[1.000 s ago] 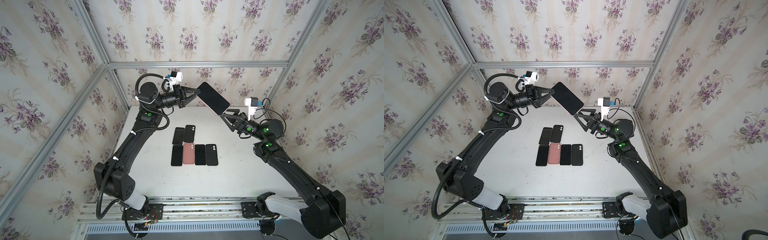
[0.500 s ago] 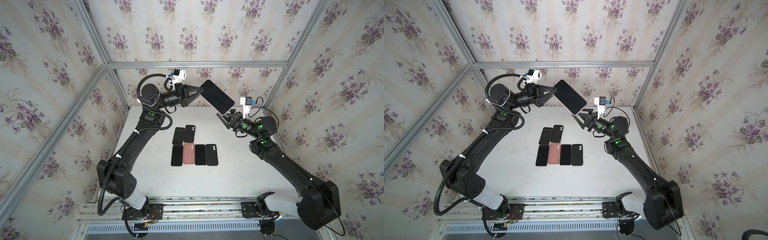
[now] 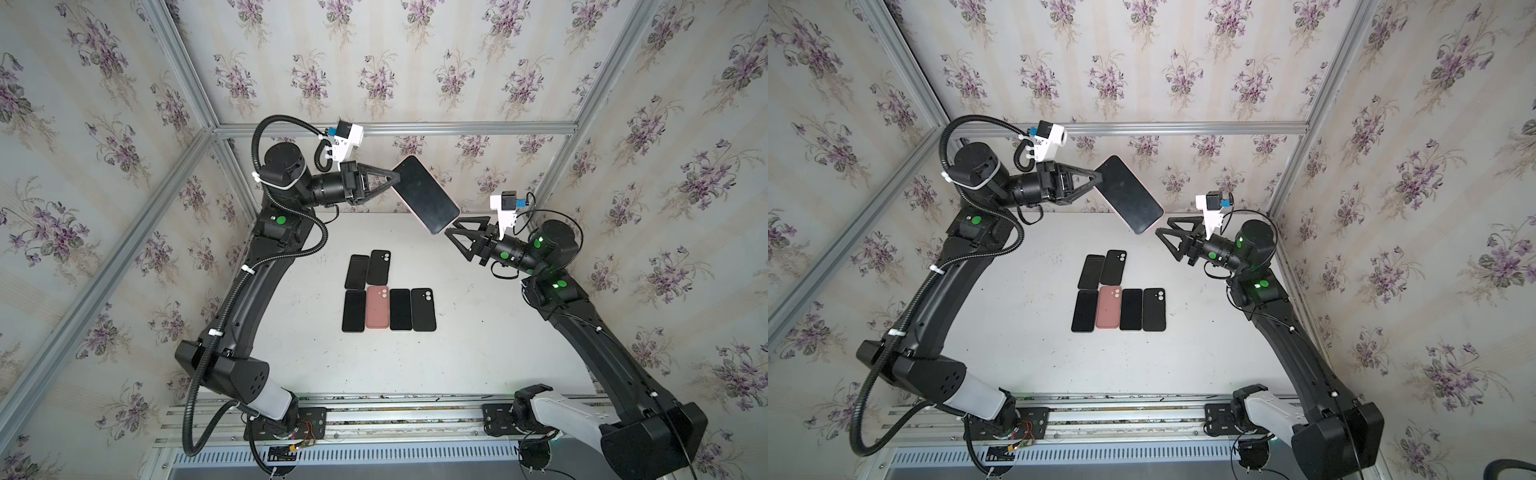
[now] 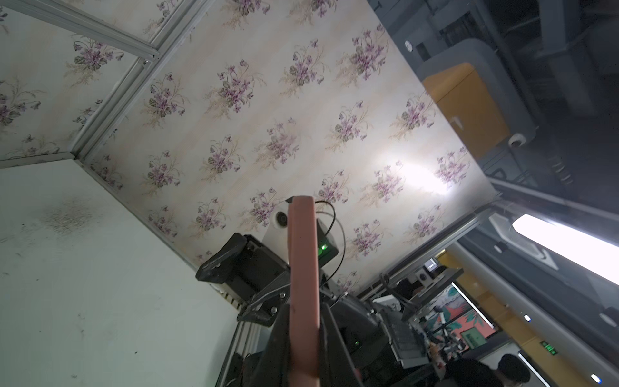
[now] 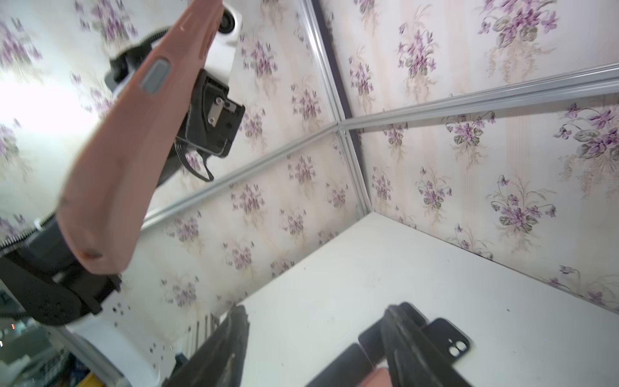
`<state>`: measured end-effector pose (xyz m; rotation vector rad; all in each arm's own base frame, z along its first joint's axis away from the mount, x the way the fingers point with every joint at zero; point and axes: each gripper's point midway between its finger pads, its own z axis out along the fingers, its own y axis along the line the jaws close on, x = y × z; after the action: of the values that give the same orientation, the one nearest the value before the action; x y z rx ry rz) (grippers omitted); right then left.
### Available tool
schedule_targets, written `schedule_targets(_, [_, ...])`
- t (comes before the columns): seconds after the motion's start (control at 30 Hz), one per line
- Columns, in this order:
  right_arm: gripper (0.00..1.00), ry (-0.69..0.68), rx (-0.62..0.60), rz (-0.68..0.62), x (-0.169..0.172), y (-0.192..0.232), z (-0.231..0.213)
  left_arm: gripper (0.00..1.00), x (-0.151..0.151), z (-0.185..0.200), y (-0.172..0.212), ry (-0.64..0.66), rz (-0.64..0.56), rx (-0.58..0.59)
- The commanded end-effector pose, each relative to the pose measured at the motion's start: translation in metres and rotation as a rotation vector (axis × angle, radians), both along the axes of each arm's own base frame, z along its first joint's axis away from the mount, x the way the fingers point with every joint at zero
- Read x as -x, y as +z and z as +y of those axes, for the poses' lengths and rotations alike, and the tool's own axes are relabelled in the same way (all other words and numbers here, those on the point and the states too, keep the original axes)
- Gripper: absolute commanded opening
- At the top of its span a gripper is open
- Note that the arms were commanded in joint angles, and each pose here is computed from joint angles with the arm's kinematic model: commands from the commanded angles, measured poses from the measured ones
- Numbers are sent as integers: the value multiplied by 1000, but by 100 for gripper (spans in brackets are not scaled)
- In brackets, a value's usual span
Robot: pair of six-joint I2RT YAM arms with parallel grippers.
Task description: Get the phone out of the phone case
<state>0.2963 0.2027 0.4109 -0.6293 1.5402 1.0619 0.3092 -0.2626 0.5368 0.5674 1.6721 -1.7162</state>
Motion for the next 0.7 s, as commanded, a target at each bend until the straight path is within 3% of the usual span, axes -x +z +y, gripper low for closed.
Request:
schedule_targets(0.0, [66, 66, 264, 31, 22, -54, -3, 0, 22, 2, -42, -57, -171, -152])
schedule_targets(0.1, [65, 144, 352, -28, 34, -59, 0, 0, 49, 11, -55, -67, -324, -232])
schedule_targets(0.2, [59, 307, 429, -133, 59, -64, 15, 0, 69, 18, -64, -83, -418, -257])
schedule_targets(0.27, [57, 371, 502, -159, 68, -73, 24, 0, 76, 21, -70, -85, -445, -279])
schedule_targets(0.53, [52, 573, 566, -127, 96, -89, 49, 0, 84, 35, -105, -52, -525, -451])
schedule_targets(0.67, [50, 630, 560, -122, 104, -94, 61, 0, 88, 34, -101, -73, -539, -442])
